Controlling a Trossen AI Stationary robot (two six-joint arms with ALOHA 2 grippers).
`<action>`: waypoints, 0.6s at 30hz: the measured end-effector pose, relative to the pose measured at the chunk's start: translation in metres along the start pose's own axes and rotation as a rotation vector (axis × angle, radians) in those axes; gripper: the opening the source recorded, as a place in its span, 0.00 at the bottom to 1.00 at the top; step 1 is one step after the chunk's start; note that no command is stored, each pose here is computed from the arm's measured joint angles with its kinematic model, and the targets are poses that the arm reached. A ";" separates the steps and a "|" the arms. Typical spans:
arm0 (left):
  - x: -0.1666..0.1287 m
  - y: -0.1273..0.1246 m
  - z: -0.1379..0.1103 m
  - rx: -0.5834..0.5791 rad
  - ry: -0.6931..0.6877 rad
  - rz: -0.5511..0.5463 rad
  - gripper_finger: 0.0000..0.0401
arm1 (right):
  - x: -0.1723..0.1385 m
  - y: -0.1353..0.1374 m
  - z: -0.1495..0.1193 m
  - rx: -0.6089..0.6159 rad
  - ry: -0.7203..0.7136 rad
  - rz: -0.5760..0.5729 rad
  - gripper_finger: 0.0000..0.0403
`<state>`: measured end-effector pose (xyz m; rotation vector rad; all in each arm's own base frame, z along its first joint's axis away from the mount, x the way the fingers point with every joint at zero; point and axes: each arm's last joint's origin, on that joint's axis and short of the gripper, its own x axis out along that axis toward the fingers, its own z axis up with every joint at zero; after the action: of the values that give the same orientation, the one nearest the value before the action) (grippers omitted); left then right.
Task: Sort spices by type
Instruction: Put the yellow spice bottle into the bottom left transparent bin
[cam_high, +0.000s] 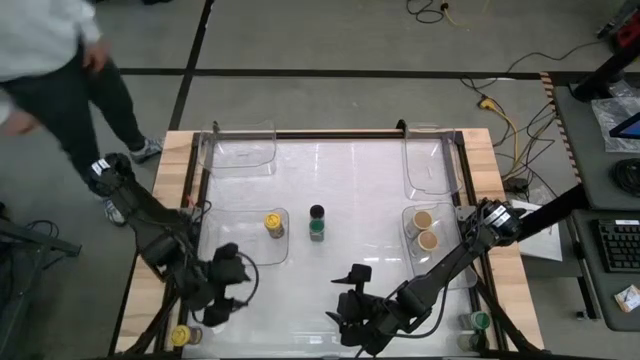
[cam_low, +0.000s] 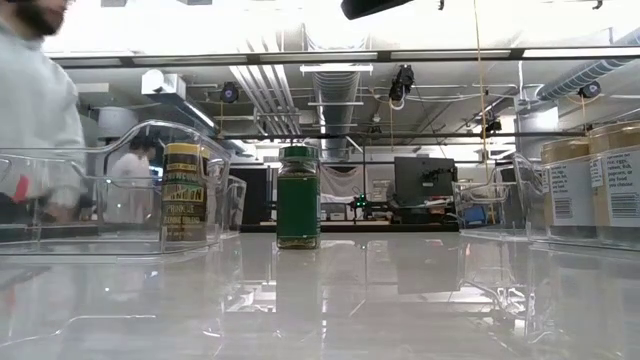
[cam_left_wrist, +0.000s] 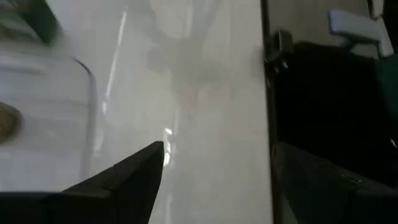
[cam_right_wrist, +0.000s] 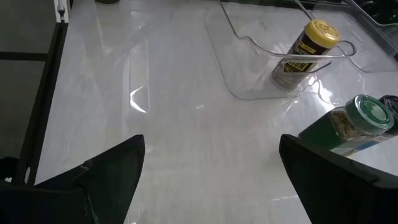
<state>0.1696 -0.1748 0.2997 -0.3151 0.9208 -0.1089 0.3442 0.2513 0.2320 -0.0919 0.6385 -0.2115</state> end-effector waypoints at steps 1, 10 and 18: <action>0.003 -0.004 -0.003 -0.005 0.016 -0.004 0.71 | 0.000 0.000 0.000 0.000 0.000 0.000 0.90; 0.029 -0.047 -0.019 -0.052 0.237 -0.071 0.71 | 0.001 -0.001 0.000 -0.001 0.000 -0.002 0.90; 0.053 -0.071 -0.028 -0.186 0.481 0.046 0.71 | 0.001 -0.001 0.000 -0.032 0.000 -0.002 0.90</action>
<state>0.1820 -0.2600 0.2656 -0.4501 1.4193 -0.0565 0.3448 0.2506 0.2320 -0.1235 0.6418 -0.2031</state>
